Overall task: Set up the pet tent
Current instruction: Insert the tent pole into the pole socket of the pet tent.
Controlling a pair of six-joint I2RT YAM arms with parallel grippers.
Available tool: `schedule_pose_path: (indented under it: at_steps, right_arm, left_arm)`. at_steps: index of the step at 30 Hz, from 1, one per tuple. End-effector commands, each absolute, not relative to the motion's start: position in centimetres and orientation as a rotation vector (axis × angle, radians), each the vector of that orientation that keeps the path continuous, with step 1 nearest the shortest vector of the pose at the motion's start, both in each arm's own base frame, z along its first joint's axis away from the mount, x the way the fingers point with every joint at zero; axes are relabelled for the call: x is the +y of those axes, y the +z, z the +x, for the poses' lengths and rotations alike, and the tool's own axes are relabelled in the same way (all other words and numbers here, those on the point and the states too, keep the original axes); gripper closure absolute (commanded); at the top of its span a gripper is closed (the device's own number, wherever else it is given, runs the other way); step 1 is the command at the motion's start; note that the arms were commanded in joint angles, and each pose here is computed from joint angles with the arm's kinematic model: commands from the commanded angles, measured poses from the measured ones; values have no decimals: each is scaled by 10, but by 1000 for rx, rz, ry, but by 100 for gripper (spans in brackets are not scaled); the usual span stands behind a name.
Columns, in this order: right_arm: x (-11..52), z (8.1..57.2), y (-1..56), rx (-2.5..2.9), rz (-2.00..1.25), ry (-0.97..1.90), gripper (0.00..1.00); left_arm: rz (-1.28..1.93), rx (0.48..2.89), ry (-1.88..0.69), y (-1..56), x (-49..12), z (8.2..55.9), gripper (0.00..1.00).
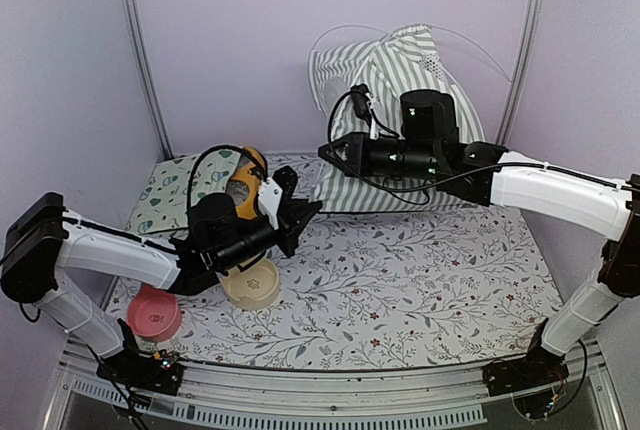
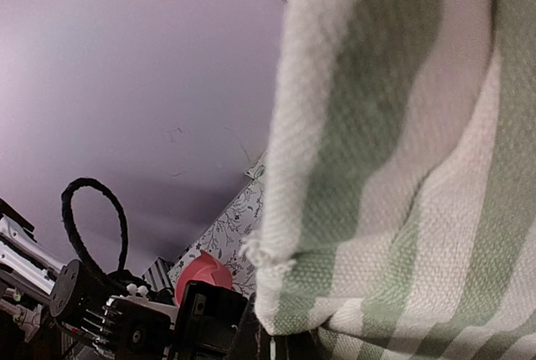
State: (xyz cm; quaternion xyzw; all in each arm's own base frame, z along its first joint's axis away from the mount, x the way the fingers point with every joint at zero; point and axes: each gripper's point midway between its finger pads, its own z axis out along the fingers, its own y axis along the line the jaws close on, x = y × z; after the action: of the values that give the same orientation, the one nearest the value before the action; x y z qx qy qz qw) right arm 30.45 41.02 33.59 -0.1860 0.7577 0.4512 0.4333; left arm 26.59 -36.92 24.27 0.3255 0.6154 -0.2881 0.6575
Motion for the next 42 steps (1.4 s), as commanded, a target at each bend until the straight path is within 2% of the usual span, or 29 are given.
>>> schedule_pose_path:
  at_steps: [1, 28, 35, 42]
  right_arm:
    - [402, 324, 333, 1890, -415, 1050, 100]
    - [405, 311, 274, 2035, -511, 890, 100]
    - [413, 306, 263, 2056, -519, 885, 100]
    - [416, 306, 266, 2047, -517, 902, 100]
  left_arm:
    - [734, 1337, -680, 264, -374, 261, 100]
    - [663, 1364, -746, 275, -360, 273, 100]
    - [692, 1352, -794, 277, -363, 265, 83]
    - [693, 1373, -795, 272, -363, 269, 83]
